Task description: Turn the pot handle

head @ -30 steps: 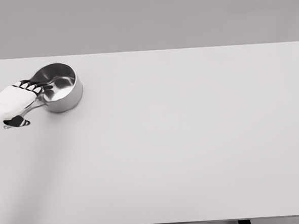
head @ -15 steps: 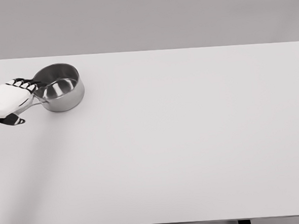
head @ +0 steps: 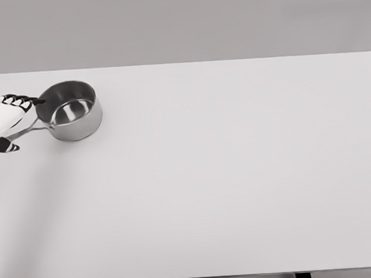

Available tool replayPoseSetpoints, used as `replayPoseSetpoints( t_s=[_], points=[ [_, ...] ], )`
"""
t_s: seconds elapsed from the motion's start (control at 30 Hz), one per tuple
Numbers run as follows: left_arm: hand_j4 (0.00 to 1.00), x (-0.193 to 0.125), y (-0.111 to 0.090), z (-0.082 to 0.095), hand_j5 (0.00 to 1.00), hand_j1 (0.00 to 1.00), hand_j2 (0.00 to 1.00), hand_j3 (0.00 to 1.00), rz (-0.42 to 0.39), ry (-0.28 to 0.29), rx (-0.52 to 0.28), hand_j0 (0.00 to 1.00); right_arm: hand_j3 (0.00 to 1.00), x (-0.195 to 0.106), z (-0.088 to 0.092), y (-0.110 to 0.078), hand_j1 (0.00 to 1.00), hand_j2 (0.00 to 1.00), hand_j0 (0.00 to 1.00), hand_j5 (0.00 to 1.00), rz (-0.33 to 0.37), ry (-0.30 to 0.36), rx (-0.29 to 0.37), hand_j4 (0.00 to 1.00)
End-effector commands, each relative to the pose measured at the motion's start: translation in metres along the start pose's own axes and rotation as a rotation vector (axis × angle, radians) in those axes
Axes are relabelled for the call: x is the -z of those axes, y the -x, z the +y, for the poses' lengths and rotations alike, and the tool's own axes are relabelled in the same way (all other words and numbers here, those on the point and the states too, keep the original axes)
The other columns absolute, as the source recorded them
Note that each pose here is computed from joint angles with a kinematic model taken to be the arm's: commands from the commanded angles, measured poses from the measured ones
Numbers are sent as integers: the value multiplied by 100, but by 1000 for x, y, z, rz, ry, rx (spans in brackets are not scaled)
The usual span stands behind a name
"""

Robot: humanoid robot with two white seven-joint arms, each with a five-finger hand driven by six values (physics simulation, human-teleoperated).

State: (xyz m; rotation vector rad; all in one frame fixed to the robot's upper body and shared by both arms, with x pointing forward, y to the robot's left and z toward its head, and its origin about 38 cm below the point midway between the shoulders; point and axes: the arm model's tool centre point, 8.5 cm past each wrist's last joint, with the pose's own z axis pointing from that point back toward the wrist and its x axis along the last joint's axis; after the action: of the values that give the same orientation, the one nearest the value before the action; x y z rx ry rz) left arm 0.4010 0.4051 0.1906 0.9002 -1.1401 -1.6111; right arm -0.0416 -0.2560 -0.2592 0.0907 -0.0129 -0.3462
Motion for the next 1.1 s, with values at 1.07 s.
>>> replayPoseSetpoints(
  t_s=[1.07],
  points=[
    [100,9,28,4,100,100,100,100,99,7,-75,100,100,0,0,0,100,100,100,100,1,0,0,100]
  ],
)
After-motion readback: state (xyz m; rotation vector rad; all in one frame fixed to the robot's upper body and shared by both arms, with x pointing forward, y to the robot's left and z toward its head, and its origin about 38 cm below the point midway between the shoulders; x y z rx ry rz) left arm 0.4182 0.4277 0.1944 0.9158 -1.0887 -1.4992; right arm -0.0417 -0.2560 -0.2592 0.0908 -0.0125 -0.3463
